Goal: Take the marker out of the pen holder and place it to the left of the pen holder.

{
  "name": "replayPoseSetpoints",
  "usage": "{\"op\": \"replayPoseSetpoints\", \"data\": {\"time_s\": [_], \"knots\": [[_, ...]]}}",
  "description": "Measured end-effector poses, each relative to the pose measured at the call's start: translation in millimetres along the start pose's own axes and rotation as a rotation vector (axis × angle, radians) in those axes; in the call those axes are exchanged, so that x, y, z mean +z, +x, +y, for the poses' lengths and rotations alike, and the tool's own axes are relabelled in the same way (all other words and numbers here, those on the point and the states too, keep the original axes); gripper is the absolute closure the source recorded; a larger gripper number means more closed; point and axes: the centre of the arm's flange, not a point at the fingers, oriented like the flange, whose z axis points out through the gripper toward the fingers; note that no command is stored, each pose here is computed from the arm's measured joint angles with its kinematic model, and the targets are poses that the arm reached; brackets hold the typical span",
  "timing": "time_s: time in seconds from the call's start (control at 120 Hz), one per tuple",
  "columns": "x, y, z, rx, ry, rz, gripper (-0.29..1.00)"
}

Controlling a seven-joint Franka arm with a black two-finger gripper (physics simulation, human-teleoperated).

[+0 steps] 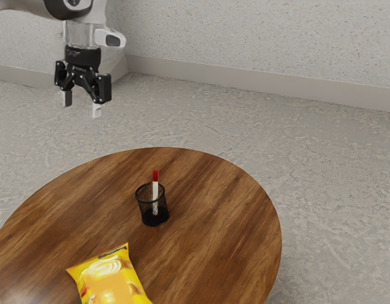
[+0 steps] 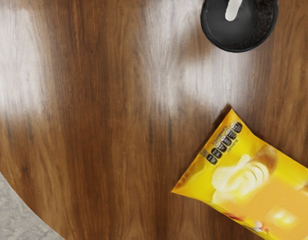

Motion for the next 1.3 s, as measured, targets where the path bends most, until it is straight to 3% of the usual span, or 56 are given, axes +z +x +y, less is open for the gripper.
{"op": "replayPoseSetpoints", "data": {"time_s": [0.142,0.2,0.317,0.375,0.475,0.567,0.733,0.942,1.3], "knots": [[-11,14,-5,0.008,0.007,0.134,0.0],[-13,16,-16,-0.006,-0.018,0.166,0.0],[-36,-27,-20,0.002,-0.046,0.266,0.0],[4,-47,2,0.054,-0.063,0.246,0.0],[134,-28,8,0.08,-0.134,0.145,0.02],[194,-2,3,0.074,-0.181,0.134,0.01],[231,28,5,0.076,-0.221,0.211,0.02],[222,55,26,0.079,-0.252,0.402,0.04],[226,76,133,0.3,-0.162,0.542,0.11]]}}
